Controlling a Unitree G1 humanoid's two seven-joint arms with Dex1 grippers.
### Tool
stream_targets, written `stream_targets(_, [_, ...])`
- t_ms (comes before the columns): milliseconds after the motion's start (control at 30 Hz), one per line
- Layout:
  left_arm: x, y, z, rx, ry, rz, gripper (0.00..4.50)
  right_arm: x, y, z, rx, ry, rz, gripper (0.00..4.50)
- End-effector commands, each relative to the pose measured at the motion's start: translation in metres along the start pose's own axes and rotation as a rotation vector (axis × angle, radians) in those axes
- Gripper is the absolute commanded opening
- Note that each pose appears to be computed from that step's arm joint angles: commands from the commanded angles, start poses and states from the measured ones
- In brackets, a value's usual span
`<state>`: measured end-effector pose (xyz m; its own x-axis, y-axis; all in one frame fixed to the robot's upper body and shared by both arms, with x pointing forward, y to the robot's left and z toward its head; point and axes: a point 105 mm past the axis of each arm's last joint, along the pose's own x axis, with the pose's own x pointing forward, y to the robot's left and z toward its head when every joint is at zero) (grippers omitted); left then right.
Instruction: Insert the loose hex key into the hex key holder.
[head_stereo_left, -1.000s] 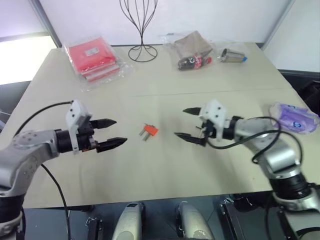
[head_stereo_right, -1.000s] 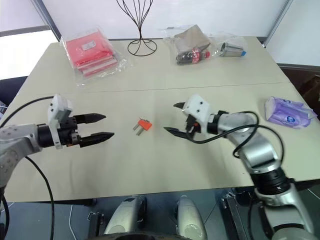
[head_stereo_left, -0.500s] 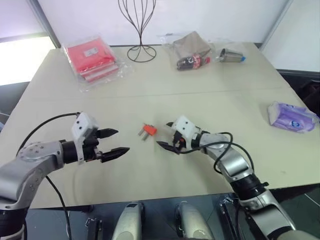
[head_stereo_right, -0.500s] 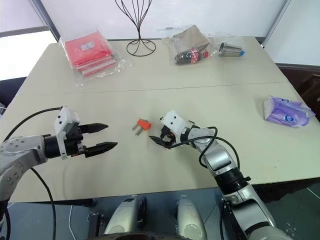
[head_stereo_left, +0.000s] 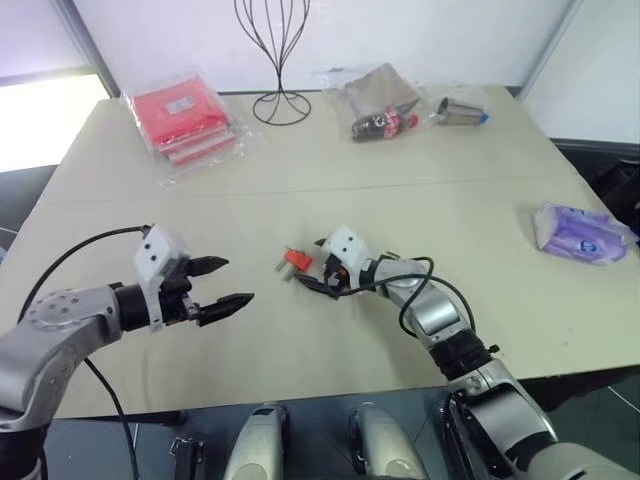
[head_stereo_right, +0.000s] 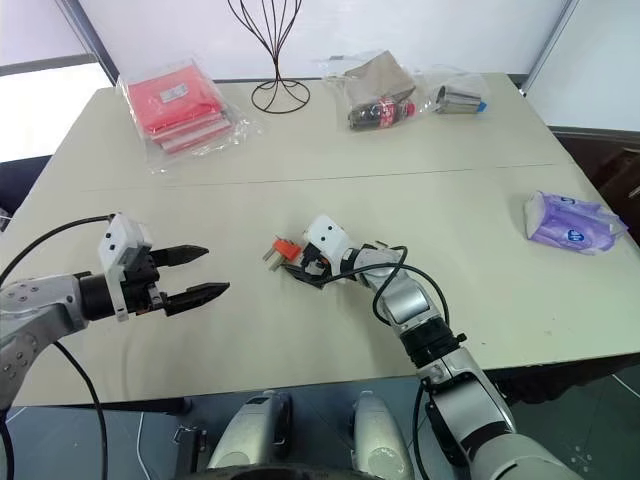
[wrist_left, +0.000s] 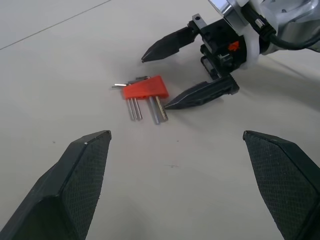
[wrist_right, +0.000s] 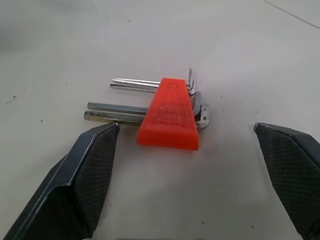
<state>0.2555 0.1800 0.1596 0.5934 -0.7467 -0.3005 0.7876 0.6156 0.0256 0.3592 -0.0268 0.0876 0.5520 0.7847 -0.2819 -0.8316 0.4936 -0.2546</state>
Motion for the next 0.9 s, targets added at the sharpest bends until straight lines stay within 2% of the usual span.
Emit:
stream_targets(33, [-0.005, -0.001, 0.009, 0.036, -0.017, 0.016, 4.43, 0.004, 0.001, -0.007, -0.003, 0.028, 0.003, 4.50])
stream_targets(100, [-0.006, -0.001, 0.009, 0.037, -0.018, 0.019, 4.43, 0.005, 0.002, -0.009, -0.004, 0.035, 0.007, 4.50])
stream_targets(200, [-0.006, 0.000, 0.009, 0.039, -0.018, 0.026, 4.50, 0.007, 0.006, -0.014, -0.011, 0.055, 0.022, 3.65])
stream_targets(367, [-0.006, 0.001, 0.010, 0.045, -0.020, 0.037, 4.50, 0.005, 0.011, -0.022, -0.032, 0.084, 0.042, 1.09])
stream_targets(467, [-0.006, 0.001, 0.009, 0.044, -0.022, 0.039, 4.50, 0.004, 0.011, -0.023, -0.046, 0.089, 0.041, 1.01])
stream_targets(567, [-0.004, 0.001, 0.007, 0.042, -0.022, 0.036, 4.50, 0.001, 0.003, -0.008, -0.142, 0.042, -0.006, 1.01])
stream_targets(767, [0.004, 0.010, 0.015, 0.034, -0.064, 0.018, 4.50, -0.028, -0.040, 0.063, -0.674, -0.134, -0.266, 1.01])
stream_targets(900, [0.014, 0.019, 0.029, 0.045, -0.113, -0.009, 4.50, -0.052, -0.047, 0.101, -1.007, -0.236, -0.338, 1.01])
